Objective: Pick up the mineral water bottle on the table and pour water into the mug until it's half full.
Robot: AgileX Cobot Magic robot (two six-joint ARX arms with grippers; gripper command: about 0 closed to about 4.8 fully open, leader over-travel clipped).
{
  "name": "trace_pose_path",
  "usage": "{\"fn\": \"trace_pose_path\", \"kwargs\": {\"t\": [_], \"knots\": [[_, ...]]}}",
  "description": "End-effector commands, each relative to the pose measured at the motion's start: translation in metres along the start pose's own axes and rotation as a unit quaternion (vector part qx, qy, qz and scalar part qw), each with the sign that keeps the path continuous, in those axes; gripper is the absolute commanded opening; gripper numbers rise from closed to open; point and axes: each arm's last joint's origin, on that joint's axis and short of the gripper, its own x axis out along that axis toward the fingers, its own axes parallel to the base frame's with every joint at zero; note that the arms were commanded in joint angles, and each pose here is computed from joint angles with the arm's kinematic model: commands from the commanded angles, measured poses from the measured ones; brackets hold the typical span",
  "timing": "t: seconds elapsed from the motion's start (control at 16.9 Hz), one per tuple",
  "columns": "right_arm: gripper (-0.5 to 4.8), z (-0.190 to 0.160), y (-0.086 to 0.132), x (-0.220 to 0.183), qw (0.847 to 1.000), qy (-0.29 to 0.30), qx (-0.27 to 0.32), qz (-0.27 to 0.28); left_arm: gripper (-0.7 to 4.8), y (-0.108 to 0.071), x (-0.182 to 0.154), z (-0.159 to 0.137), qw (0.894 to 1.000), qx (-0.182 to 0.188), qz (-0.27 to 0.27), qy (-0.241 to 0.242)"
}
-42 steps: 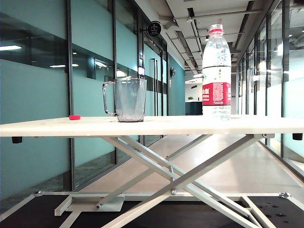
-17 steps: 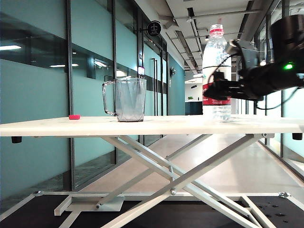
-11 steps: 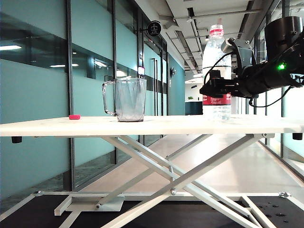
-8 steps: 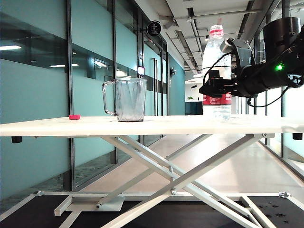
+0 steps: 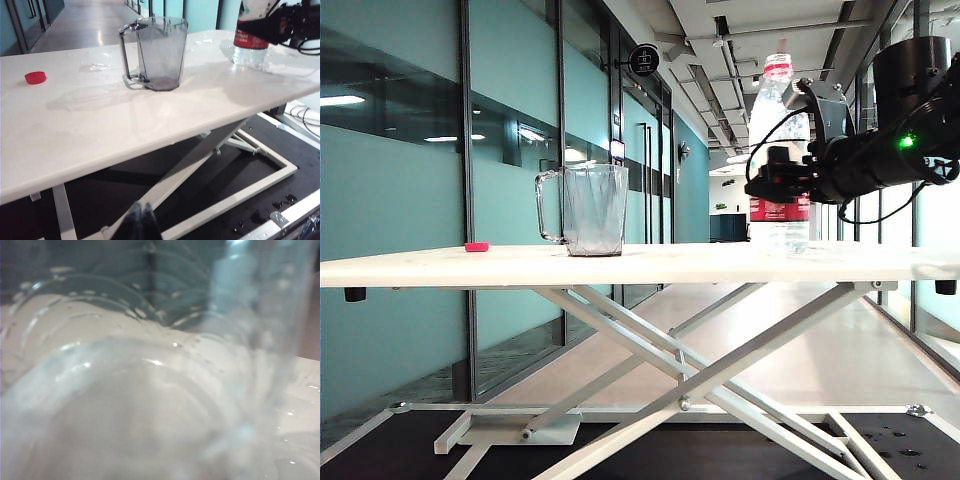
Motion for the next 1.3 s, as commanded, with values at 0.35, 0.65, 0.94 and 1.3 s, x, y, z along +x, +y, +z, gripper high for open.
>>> {"fn": "trace_pose_path", "kwargs": {"t": [0.35, 0.65, 0.94, 1.3], "knots": [[1.66, 0.045, 0.023, -0.004, 0.992, 0.063, -0.109, 0.004, -0.05, 0.000, 0.000, -0.001, 1.000, -0.002, -0.003, 0.008], [1.66, 0.088, 0.057, 0.013, 0.949, 0.183, -0.254, -0.041, -0.05, 0.000, 0.000, -0.001, 1.000, -0.002, -0.002, 0.008], [1.66, 0.111, 0.085, 0.019, 0.908, 0.196, -0.363, -0.070, -0.05, 0.000, 0.000, -0.001, 1.000, -0.002, 0.005, 0.009], [1.66, 0.105, 0.095, 0.026, 0.863, 0.220, -0.448, -0.074, -0.05, 0.001, 0.000, -0.002, 1.000, -0.002, 0.020, 0.011]]}}
